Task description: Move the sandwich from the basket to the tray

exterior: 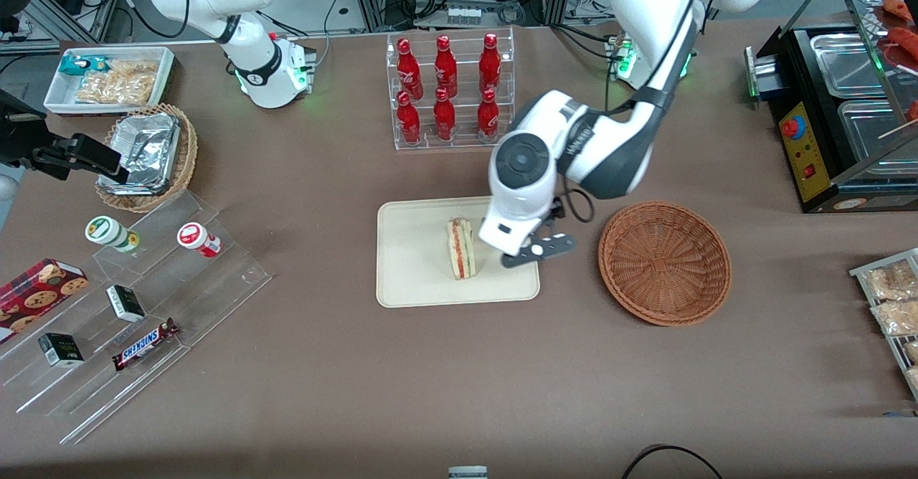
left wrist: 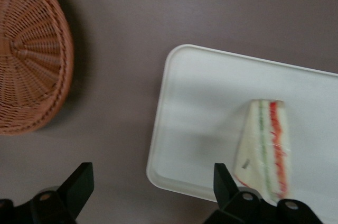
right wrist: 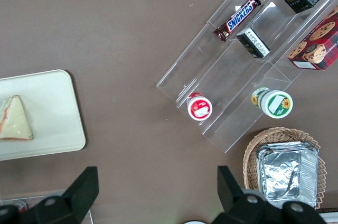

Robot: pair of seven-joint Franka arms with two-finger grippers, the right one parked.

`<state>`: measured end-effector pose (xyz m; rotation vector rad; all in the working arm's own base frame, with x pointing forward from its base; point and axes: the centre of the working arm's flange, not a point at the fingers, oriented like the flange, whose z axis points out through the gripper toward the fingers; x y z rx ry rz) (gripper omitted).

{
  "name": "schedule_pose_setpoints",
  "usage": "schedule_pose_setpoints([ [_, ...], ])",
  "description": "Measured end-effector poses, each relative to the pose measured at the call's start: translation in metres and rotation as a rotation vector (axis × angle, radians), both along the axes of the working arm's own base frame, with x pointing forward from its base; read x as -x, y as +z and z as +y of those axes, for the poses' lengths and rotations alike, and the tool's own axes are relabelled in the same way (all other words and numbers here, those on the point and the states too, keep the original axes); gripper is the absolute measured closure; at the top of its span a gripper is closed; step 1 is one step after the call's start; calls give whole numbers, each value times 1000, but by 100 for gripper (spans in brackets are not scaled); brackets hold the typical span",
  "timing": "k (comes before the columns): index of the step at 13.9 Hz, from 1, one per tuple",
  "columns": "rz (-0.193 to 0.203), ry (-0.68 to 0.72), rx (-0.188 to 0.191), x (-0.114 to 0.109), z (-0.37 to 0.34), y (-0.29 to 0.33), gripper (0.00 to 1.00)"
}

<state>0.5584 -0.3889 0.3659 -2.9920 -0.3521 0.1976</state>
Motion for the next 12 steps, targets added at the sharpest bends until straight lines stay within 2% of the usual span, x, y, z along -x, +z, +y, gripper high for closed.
schedule_pose_setpoints([
  [2,40,-14,16,-14,38,-9,0],
  [3,47,-21,24,-20,52,-8,0],
  [8,42,-9,32,-23,83,27,0],
  [12,37,7,59,-22,113,70,0],
])
